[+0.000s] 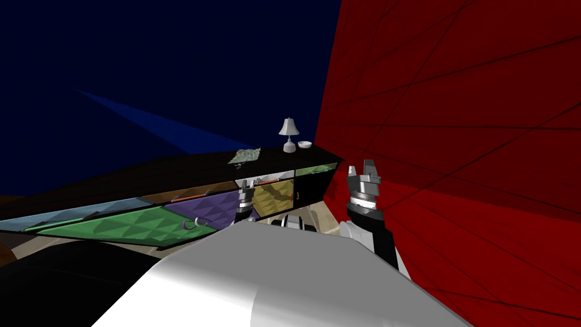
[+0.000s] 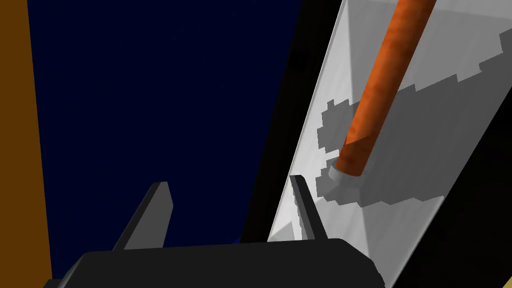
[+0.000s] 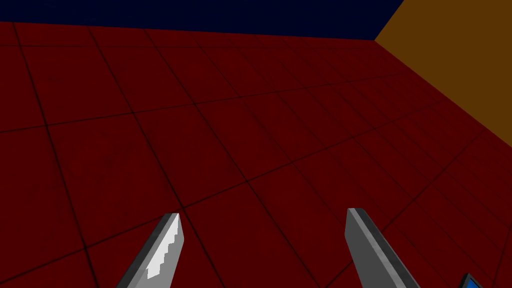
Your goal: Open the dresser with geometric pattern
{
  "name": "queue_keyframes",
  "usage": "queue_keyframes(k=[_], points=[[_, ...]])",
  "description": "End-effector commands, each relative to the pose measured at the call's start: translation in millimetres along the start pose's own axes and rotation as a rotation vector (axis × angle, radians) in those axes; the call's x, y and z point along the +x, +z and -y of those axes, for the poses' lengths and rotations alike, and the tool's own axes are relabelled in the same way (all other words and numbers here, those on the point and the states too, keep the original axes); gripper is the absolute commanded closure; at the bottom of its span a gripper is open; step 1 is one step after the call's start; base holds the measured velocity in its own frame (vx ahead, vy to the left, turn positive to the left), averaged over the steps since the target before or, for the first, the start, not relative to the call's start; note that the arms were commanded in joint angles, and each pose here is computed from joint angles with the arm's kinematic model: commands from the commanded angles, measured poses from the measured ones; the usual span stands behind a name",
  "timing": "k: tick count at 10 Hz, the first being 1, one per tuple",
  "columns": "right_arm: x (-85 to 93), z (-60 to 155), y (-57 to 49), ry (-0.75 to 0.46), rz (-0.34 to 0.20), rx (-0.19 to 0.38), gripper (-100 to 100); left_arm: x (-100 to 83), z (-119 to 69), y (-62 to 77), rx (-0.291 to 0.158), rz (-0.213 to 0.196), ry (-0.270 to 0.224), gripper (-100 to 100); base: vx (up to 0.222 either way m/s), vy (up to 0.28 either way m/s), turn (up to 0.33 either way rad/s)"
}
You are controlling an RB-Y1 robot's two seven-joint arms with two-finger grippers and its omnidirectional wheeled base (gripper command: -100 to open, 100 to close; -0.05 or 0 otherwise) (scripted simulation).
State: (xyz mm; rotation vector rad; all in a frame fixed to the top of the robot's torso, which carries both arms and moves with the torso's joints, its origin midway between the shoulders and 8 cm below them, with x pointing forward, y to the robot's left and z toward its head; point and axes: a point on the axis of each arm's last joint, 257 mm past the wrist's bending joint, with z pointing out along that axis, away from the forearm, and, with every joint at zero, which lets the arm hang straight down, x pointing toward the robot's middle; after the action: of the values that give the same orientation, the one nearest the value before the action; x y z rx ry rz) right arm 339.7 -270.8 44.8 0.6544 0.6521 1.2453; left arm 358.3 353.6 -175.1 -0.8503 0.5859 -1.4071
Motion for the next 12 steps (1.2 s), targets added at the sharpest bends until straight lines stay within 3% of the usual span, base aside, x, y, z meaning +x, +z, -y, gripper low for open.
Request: queue_keyframes(k=[1, 8, 12], points=[[0.0, 0, 0.0, 0.000, 0.000, 0.000, 0, -10.8, -11.9, -13.8, -0.026, 0.027, -0.006, -100, 0.024, -0.084, 0.030], [0.0, 0, 0.0, 0.000, 0.000, 0.000, 0, -48.5, -31.7, -51.4, -0.059, 0.104, 0.004, -100, 0.037, -0.099, 0.030], [0.0, 0, 0.0, 0.000, 0.000, 0.000, 0, -66.2, -33.4, -63.7, -0.064, 0.122, 0.022, -100, 0.025, -0.080, 0.028]])
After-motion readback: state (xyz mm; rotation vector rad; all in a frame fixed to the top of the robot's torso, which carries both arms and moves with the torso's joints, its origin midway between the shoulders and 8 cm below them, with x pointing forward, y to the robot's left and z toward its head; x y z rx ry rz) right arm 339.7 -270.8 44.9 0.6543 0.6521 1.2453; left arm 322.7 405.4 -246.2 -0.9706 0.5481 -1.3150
